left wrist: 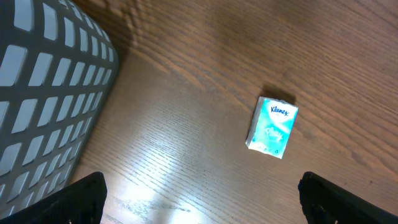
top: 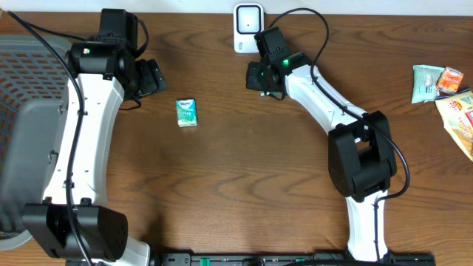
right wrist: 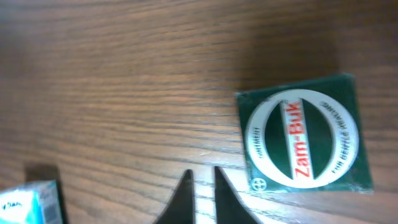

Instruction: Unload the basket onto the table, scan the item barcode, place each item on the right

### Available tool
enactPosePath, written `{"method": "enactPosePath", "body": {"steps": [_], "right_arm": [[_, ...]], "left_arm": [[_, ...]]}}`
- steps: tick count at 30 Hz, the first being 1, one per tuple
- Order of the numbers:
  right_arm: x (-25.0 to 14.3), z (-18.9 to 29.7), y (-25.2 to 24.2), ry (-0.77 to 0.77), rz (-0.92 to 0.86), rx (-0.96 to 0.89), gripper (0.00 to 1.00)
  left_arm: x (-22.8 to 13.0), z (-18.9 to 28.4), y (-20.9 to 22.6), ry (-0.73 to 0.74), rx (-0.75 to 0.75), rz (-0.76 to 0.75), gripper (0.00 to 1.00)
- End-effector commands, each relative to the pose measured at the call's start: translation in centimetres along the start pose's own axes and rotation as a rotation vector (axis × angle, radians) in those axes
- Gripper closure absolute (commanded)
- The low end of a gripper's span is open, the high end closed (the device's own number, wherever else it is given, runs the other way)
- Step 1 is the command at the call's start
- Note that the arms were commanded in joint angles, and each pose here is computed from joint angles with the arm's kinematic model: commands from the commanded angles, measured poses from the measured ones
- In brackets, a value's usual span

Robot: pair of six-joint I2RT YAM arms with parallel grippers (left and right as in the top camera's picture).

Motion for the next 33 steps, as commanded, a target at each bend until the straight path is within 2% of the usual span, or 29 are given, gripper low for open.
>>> {"method": "enactPosePath", "body": {"steps": [1,3,4,6,9,10,13,14,20,25,33], "right_arm": [[0.5,1.1,0.6,-0.019,0.034,0.028,0.76],[0.9,1.1,0.4,-0.052,0.038,0.005,0.58],[1.2,0.9,0.3,-0.068,0.055,-0.006,0.53],[1.5,0.3,0.4,-0.100,0.110,-0.015,0.51],[1.2,-0.7,0.9,-0.108,0.171,-0.002,0.59],[1.0,-1.3,1.0,-0.107,0.189,-0.001,0.64],[0.3,-2.7,1.2,-0.095,0.212,0.005,0.94],[-0.1,-3.2,1.3,-0.083,0.217,0.013,0.99],[-1.2,-4.7,1.4,-0.085,0.237,-0.020,0.99],[-0.1,-4.5,-1.0,-0.176,0.179,-0.197,0.99],[0.4,-3.3,-2.9,-0.146,0.154,-0.252,0.99]], "left_arm": [[0.0,-0.1,0.3,0.002,0.018,0.000,0.02],[0.0,-0.1,0.3,0.002,0.018,0.000,0.02],[0.0,-0.1,0.3,0.002,0.018,0.000,0.02],[0.0,-0.1,0.3,0.002,0.018,0.000,0.02],[0.0,-0.1,0.3,0.002,0.018,0.000,0.02],[0.0,-0.1,0.3,0.002,0.018,0.000,0.02],[0.0,-0.1,0.3,0.002,0.018,0.000,0.02],[0.0,-0.1,0.3,0.002,0.018,0.000,0.02],[0.0,-0.1,0.3,0.002,0.018,0.000,0.02],[0.0,-0.1,0.3,0.002,0.018,0.000,0.02],[0.0,-0.1,0.3,0.002,0.018,0.000,0.02]]}}
Point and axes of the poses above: each gripper's point midway between its finger pads, its own z axis back along the fingers, its own y axis along the line the jaws close on, x = y × z, the point moved 5 cm from there along z, back along the fingers, and after that the axes turned 13 degrees about -z, right-handed, at the moved point
